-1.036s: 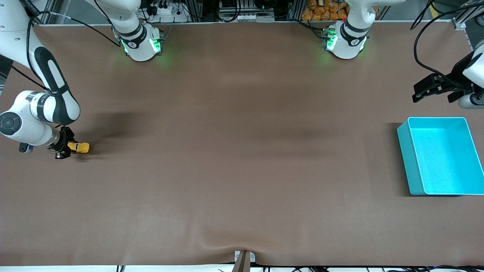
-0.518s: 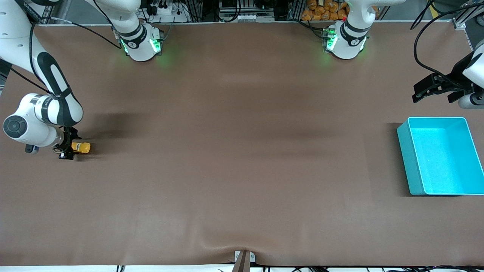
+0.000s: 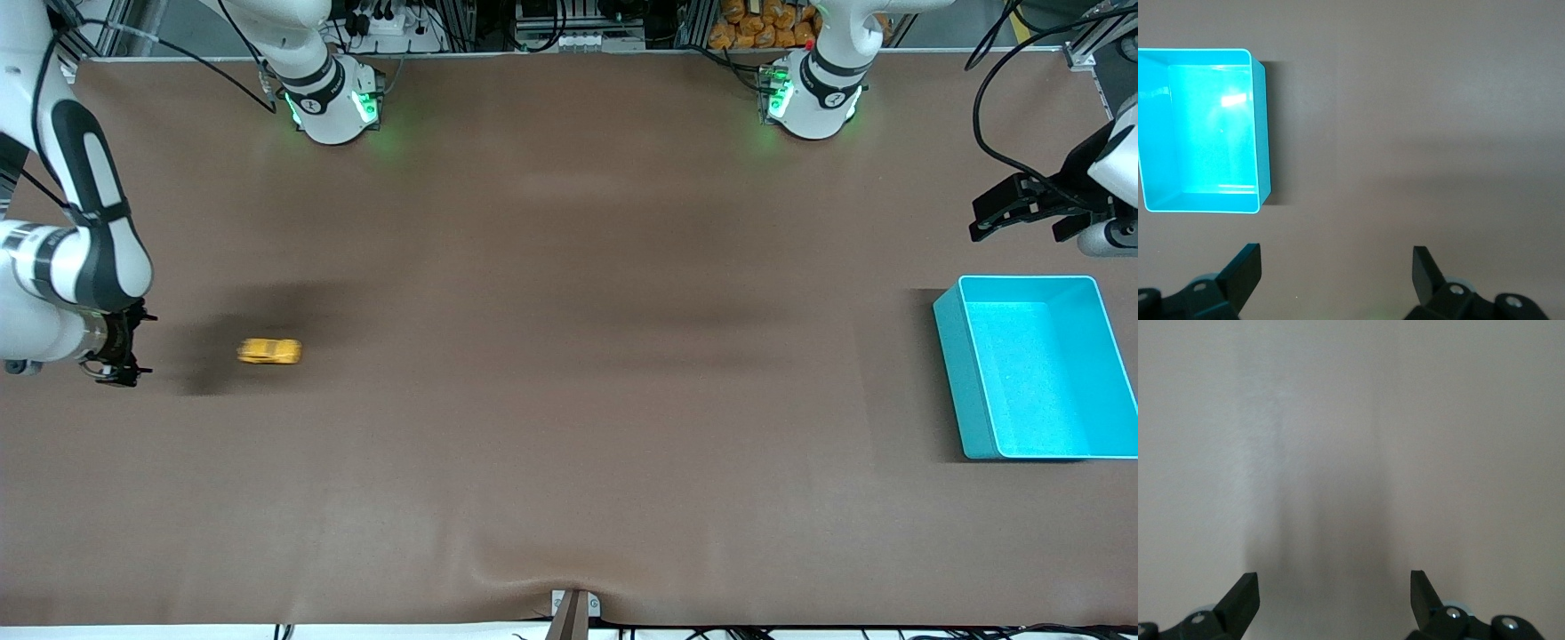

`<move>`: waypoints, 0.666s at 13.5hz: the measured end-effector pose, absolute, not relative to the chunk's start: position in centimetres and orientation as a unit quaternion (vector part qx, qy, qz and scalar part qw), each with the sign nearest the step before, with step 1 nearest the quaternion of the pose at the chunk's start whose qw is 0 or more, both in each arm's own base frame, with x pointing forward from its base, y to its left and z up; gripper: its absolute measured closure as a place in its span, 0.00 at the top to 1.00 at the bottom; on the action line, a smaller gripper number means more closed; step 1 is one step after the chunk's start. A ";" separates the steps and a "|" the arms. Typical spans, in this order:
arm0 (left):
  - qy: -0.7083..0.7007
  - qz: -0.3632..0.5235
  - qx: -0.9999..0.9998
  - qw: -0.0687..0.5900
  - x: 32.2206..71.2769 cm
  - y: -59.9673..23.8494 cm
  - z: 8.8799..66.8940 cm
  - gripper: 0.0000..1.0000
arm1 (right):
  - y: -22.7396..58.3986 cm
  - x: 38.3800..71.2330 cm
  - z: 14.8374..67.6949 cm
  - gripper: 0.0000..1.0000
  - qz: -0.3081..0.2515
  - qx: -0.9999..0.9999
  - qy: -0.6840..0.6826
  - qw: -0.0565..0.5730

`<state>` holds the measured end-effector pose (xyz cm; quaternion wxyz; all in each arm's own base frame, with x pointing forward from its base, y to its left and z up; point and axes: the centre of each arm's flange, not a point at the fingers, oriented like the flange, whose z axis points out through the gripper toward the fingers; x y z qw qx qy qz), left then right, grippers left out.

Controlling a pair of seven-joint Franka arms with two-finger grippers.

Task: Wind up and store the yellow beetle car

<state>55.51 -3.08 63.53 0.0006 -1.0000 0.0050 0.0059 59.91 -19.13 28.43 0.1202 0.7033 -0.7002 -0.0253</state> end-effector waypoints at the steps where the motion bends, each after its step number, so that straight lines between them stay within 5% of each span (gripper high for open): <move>1: 0.005 0.006 -1.000 0.001 55.5 -3.1 63.5 1.00 | -18.5 60.1 30.1 1.00 -0.028 0.706 -0.699 0.114; 9: 0.005 0.006 -1.000 0.001 55.5 -3.0 63.5 1.00 | -16.7 60.7 35.1 1.00 -0.062 0.745 -0.653 0.123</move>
